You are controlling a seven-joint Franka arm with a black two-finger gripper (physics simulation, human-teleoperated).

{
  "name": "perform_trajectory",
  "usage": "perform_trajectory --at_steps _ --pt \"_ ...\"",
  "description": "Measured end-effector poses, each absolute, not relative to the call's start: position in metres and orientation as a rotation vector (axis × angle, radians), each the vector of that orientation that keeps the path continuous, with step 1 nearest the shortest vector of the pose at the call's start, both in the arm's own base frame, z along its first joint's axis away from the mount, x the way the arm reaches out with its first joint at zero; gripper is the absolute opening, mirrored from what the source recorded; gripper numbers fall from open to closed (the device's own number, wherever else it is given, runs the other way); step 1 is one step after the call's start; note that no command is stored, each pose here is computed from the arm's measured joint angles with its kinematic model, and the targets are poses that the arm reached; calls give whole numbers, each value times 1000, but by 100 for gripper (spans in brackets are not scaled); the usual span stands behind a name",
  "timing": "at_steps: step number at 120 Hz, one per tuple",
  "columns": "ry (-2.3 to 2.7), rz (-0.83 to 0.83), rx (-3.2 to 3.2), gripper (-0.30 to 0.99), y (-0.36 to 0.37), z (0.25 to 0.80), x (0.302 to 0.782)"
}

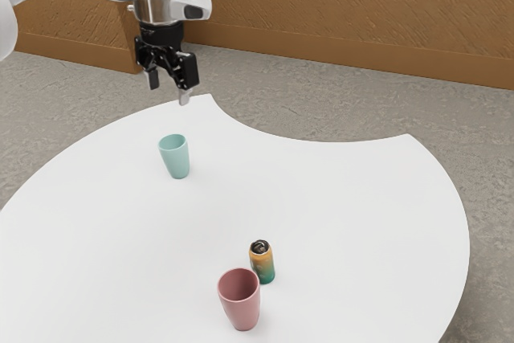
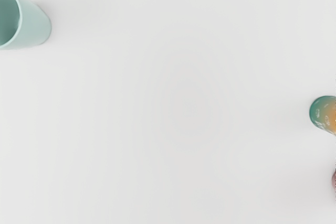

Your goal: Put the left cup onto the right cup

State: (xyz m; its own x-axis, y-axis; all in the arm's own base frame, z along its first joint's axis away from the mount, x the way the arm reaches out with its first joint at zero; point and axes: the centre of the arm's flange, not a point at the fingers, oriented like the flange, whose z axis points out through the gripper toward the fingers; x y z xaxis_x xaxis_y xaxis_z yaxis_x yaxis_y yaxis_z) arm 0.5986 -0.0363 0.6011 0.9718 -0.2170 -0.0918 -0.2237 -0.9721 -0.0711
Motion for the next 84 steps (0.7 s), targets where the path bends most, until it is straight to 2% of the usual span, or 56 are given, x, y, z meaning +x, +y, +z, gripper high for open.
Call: perform_trajectory --at_steps 16,45,71,84 --pt "293 145 -3056 69 -31 585 613" --pt "92 129 -3126 69 52 505 711" --pt "8 180 -3143 69 89 459 726" --pt "-46 241 -3153 69 114 419 731"
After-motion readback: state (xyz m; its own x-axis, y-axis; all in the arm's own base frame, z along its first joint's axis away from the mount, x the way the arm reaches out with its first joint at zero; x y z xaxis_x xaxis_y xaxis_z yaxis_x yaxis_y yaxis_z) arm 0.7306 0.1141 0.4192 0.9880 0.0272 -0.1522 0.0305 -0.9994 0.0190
